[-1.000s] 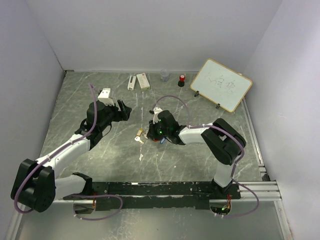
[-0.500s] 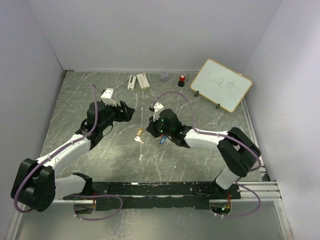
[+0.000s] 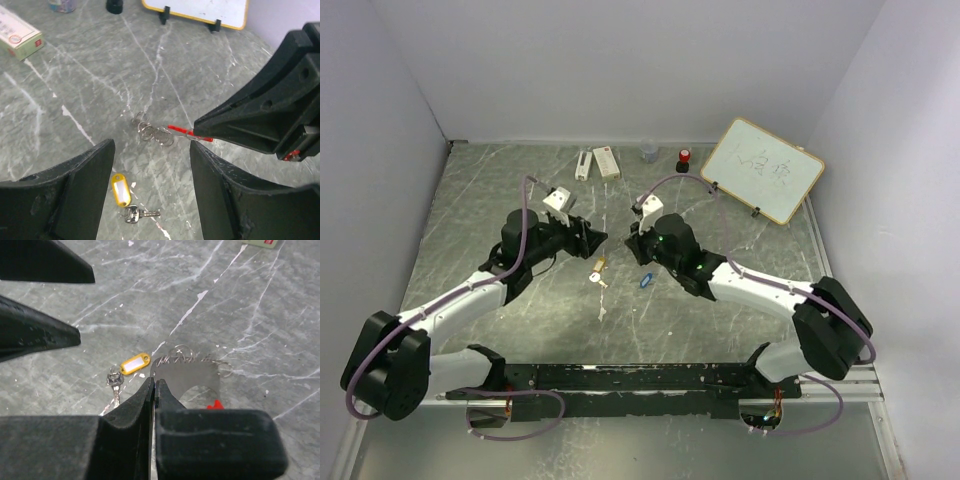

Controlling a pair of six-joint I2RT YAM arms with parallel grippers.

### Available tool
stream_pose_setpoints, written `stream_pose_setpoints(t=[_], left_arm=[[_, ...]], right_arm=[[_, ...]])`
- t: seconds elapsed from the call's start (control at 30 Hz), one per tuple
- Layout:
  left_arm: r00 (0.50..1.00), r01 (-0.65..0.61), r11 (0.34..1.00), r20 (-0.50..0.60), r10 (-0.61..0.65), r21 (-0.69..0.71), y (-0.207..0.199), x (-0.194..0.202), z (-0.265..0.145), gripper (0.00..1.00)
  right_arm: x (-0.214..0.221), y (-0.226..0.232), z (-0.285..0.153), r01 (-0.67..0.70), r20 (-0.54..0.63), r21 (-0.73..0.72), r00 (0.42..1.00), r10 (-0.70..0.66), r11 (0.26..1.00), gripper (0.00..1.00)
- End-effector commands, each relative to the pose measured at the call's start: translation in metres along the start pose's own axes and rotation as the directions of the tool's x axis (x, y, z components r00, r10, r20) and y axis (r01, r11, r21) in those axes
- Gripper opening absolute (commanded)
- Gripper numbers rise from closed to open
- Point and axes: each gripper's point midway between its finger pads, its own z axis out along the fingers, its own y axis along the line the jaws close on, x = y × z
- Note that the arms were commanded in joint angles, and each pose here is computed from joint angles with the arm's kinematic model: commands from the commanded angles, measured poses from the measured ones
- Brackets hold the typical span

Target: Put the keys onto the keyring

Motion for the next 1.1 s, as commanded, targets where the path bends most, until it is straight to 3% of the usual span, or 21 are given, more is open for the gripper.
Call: stream_pose_setpoints(t=[0.0, 0.4, 0.67, 1.07], left_arm=[[0.996, -0.083, 0.991, 0.036, 0.080, 0.107, -0.025, -0.006, 0.006, 0.71], [0.983, -0.182, 0.979, 0.007, 0.182, 0.092, -0.041, 0.003, 0.025, 0.65], [0.974, -0.211, 0.974, 0.101, 0.203, 0.078, -0.044, -0.012, 0.020, 0.69], [0.968, -0.248, 0.927, 0.106, 0.226, 0.283, -0.077, -0.001, 0.022, 0.69]], right_arm=[[-0.019, -0.003, -0.012, 0.030, 0.052, 0.018, 0.998, -0.031, 0.999, 0.00], [-0.050, 0.001, -0.028, 0.055, 0.117, 0.002, 0.992, -0.055, 0.998, 0.00], [-0.063, 0.008, -0.038, 0.061, 0.152, -0.033, 0.987, -0.056, 0.998, 0.00], [-0.075, 0.014, -0.045, 0.090, 0.187, -0.061, 0.979, -0.077, 0.994, 0.00]])
